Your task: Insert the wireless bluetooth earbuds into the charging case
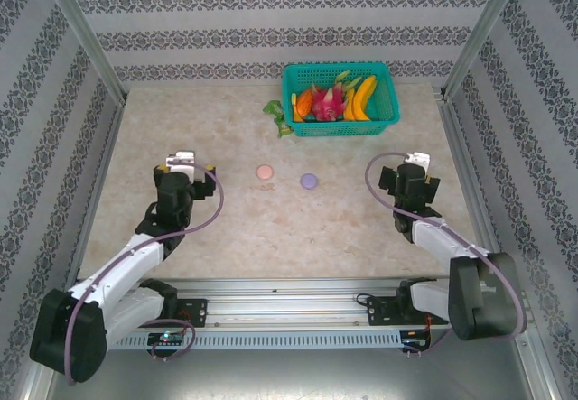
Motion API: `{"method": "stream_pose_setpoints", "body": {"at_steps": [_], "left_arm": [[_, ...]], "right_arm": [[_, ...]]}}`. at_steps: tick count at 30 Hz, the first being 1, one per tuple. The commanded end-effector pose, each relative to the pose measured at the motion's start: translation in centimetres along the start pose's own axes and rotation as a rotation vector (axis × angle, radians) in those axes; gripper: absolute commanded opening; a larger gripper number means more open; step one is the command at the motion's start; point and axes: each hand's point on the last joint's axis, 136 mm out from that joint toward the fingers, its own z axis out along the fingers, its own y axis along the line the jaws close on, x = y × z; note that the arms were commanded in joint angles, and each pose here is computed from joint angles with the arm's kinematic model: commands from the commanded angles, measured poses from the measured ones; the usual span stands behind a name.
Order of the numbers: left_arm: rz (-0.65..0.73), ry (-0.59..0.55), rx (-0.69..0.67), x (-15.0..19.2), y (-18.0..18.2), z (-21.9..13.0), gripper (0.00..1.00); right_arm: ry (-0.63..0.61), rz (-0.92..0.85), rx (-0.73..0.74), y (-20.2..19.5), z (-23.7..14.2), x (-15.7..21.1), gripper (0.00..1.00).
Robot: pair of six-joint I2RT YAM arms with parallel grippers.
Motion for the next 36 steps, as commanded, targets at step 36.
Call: {"method": "stream_pose_setpoints", "body": {"at_steps": [36], "left_arm": [[-0.08,0.097,0.146,7.4,0.8,9.4,1.0]], "right_arm": [[-0.166,-0.049,-0.327,5.5,3.2,-1.6,0.98]]}}
